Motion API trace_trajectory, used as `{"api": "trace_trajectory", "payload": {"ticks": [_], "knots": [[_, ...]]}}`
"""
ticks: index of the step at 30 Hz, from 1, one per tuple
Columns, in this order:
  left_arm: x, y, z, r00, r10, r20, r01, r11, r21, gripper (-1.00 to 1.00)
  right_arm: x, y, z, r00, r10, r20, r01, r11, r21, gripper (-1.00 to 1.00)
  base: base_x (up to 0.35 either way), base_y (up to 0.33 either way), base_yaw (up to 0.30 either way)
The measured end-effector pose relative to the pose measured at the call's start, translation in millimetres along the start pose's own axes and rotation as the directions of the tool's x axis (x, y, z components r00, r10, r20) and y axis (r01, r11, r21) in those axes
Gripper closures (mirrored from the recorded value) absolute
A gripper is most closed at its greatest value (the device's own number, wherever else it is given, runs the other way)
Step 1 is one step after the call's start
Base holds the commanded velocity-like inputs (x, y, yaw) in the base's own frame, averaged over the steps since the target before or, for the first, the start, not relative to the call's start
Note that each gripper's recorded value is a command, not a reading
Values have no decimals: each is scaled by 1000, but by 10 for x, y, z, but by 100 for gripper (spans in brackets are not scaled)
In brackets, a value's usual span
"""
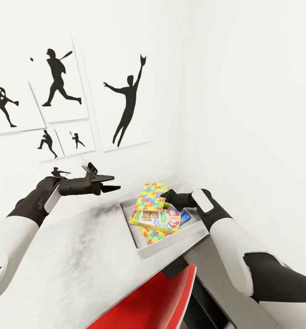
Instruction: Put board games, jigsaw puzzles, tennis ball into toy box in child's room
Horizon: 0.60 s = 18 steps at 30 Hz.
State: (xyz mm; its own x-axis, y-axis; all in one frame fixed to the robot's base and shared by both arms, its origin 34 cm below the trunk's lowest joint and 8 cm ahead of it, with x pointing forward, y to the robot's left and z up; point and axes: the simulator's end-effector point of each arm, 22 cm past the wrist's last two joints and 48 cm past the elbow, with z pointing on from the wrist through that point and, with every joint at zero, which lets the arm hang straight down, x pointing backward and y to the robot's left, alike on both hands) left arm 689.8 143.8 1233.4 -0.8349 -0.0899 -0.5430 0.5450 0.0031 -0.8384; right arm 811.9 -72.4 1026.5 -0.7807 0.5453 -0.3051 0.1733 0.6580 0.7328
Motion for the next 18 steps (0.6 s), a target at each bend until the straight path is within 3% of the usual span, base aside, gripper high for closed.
{"api": "trace_trajectory", "payload": {"ticks": [18], "knots": [[42,180,8,1000,-30,-1,30,1000,-1,-100,44,-170,123,1000,15,-16,-15,1000,19,100,0,0,0]]}}
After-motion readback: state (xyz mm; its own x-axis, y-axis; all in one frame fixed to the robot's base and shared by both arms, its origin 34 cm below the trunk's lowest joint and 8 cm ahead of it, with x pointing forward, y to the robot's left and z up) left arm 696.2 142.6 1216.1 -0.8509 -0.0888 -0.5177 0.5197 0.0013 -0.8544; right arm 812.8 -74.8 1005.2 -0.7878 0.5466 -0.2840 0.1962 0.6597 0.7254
